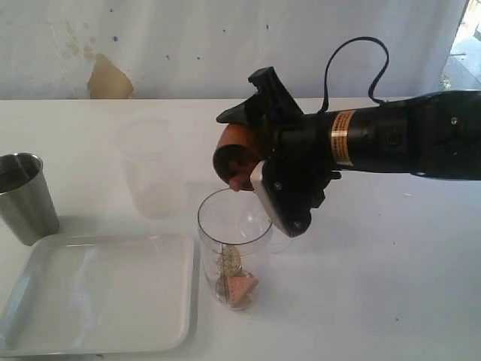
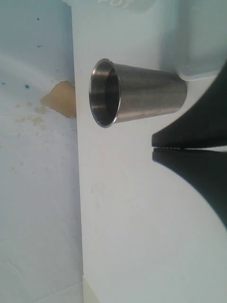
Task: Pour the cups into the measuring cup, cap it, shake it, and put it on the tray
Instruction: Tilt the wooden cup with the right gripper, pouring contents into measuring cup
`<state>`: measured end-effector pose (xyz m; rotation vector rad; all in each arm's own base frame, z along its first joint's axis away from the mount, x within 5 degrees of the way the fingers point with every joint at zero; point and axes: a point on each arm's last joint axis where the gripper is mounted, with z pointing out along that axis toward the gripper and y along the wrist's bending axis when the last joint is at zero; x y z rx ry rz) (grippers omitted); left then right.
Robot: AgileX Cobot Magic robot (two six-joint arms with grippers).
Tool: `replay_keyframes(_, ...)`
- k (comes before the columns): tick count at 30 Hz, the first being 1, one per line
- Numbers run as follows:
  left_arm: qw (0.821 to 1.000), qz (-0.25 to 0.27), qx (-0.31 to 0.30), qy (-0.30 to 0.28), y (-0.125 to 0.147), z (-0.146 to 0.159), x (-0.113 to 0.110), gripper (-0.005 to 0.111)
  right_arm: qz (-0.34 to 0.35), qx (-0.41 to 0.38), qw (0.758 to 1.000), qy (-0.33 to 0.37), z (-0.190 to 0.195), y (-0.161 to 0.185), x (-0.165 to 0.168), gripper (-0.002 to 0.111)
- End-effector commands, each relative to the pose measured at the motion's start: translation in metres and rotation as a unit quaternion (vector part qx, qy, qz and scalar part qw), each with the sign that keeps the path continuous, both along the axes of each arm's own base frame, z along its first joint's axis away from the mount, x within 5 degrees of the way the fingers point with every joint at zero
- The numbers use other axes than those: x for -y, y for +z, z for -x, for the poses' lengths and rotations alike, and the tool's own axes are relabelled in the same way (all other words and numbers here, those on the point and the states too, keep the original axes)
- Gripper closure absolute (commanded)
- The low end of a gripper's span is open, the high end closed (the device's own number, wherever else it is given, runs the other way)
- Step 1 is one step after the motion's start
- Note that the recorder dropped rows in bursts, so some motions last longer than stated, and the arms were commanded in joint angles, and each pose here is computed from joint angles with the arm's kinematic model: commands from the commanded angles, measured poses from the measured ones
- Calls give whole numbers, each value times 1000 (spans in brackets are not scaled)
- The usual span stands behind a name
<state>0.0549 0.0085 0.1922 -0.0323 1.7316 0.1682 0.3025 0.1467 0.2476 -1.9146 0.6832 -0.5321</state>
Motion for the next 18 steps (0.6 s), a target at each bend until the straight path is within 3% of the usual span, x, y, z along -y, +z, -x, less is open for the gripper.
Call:
replay_keyframes(1, 1000, 3, 4, -2, -1, 0, 0, 106, 30, 35, 999, 10, -1, 3, 1, 108)
replay_keyframes(18, 1000, 3, 4, -2, -1, 0, 0, 106, 140, 116, 983, 31, -4, 3, 7, 108)
